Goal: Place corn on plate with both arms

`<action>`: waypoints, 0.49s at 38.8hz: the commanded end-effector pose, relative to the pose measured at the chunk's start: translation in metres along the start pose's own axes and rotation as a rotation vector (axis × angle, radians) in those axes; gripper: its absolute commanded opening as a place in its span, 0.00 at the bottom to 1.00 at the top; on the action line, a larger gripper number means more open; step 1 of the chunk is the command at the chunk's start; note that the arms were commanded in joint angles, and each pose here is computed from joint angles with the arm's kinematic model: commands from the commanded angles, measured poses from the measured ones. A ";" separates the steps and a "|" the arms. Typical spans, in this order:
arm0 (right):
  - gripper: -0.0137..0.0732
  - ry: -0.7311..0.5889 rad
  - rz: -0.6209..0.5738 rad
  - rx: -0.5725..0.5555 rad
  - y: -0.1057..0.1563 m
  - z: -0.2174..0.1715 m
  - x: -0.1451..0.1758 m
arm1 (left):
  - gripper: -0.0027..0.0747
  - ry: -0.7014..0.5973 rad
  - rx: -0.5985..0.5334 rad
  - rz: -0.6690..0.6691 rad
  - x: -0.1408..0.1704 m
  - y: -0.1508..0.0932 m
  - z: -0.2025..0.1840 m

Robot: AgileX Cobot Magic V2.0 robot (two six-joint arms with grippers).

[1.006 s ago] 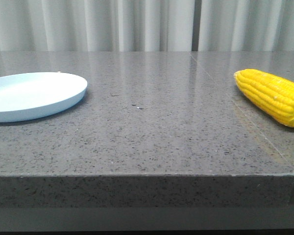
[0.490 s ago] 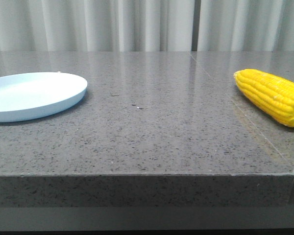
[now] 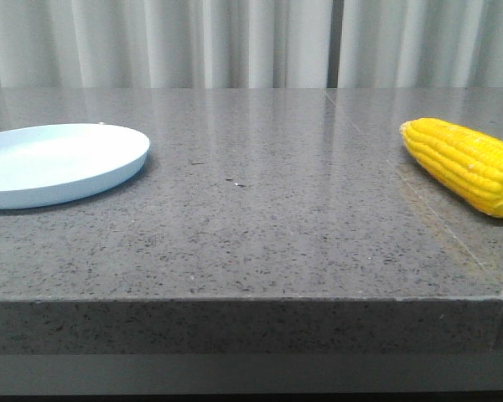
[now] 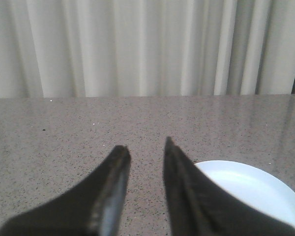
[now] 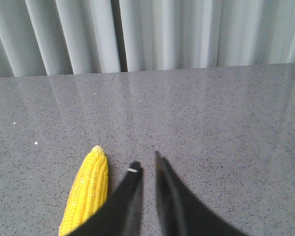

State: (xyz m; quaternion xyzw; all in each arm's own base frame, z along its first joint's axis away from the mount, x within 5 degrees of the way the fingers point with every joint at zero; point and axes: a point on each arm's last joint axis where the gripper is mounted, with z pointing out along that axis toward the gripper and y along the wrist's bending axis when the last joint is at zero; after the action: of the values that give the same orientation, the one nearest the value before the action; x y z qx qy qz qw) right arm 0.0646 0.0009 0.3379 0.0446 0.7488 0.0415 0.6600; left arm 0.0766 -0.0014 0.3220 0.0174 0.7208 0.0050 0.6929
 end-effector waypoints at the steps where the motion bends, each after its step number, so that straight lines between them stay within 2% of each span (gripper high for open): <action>1: 0.60 -0.096 0.006 -0.005 0.002 -0.001 -0.017 | 0.66 -0.112 -0.007 -0.003 -0.020 0.001 -0.001; 4: 0.82 -0.096 0.006 -0.005 0.002 -0.001 -0.017 | 0.83 -0.112 -0.007 -0.003 -0.020 0.001 -0.001; 6: 0.91 -0.096 0.006 -0.005 0.002 -0.001 -0.017 | 0.90 -0.112 -0.007 -0.003 -0.020 0.001 -0.001; 19: 0.90 -0.093 0.004 -0.004 0.002 -0.001 -0.017 | 0.91 -0.119 -0.007 -0.003 -0.020 0.001 -0.001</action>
State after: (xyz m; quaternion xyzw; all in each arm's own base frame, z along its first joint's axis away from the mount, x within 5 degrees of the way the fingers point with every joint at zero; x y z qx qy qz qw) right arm 0.0646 0.0009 0.3379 0.0446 0.7488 0.0415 0.6600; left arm 0.0766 -0.0014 0.3220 0.0174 0.7208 0.0050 0.6929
